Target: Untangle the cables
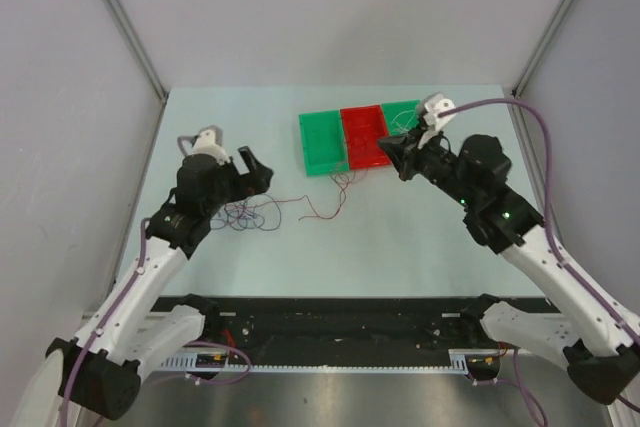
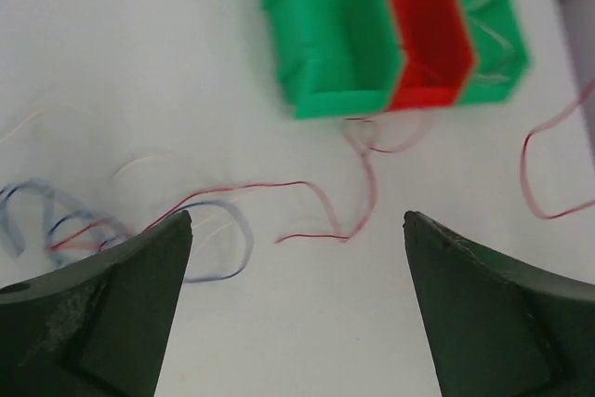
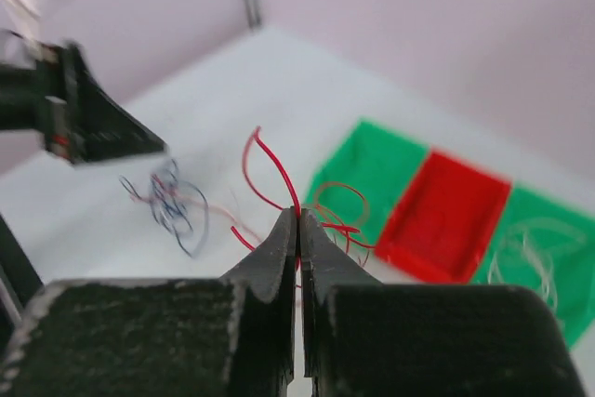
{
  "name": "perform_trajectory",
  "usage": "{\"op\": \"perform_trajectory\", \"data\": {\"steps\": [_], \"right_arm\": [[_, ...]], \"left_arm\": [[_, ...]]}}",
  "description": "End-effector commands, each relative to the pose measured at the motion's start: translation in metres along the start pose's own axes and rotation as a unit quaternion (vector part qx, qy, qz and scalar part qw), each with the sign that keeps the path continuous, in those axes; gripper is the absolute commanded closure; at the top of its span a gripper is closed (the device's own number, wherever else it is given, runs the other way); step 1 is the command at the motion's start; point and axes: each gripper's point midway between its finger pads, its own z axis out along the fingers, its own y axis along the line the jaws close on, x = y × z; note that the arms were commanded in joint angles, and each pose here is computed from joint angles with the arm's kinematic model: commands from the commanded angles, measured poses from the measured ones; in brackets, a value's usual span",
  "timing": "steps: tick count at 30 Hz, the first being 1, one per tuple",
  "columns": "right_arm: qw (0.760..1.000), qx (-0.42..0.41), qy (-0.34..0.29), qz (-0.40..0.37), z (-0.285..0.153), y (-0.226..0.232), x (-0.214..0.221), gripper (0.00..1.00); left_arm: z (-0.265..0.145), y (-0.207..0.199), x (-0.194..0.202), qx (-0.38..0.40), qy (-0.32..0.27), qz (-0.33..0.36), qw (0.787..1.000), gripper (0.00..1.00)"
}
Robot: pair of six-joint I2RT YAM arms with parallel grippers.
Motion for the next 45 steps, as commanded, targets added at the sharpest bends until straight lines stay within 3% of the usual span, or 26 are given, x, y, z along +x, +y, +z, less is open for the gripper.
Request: {"op": "perform_trajectory", "data": {"steps": [1, 2, 5, 9, 11, 15, 18, 23, 25, 31, 39, 45], "right_arm": [[0.980, -0.079, -0.174, -0.063, -0.030, 0.044, -0.094, 1.00], [0.975, -0.088, -0.193, -0.062, -0.036, 0.049, -0.104, 1.00], [0.960, -0.126, -0.245, -0.047, -0.055, 0.066, -0.131, 1.00], [0.950, -0.144, -0.276, -0.012, -0.068, 0.073, -0.151, 1.00], [0.949, -0.143, -0.282, -0.002, -0.072, 0.073, -0.158, 1.00], [0.954, -0.106, -0.280, 0.019, -0.063, 0.059, -0.158, 1.00], [0.963, -0.044, -0.266, 0.032, -0.050, 0.037, -0.153, 1.00], [0.966, 0.075, -0.247, 0.024, -0.026, -0.010, -0.141, 1.00], [0.967, 0.100, -0.235, 0.011, -0.010, -0.023, -0.134, 1.00], [0.963, 0.166, -0.210, 0.025, 0.033, -0.083, -0.112, 1.00], [0.971, 0.170, -0.164, 0.021, 0.091, -0.116, -0.063, 1.00], [0.965, 0.235, -0.113, 0.023, 0.131, -0.158, -0.016, 1.00]], "left_arm": [[-0.037, -0.122, -0.023, 0.261, -0.047, 0.140, 0.954, 0.00], [-0.050, -0.148, -0.023, 0.325, -0.054, 0.155, 0.931, 0.00], [-0.064, -0.194, -0.004, 0.403, -0.047, 0.211, 0.889, 0.00], [-0.066, -0.231, 0.012, 0.468, -0.056, 0.256, 0.844, 0.00], [-0.066, -0.243, 0.019, 0.489, -0.046, 0.259, 0.832, 0.00], [-0.057, -0.244, 0.025, 0.476, -0.038, 0.254, 0.841, 0.00], [-0.041, -0.224, 0.026, 0.421, -0.044, 0.233, 0.875, 0.00], [-0.005, -0.160, 0.029, 0.254, -0.044, 0.157, 0.953, 0.00], [0.000, -0.139, 0.036, 0.218, -0.037, 0.118, 0.968, 0.00], [0.013, -0.097, 0.053, 0.166, 0.012, 0.041, 0.985, 0.00], [0.027, -0.065, 0.065, 0.089, 0.041, 0.034, 0.995, 0.00], [0.029, -0.057, 0.074, 0.068, 0.073, 0.033, 0.994, 0.00]]}}
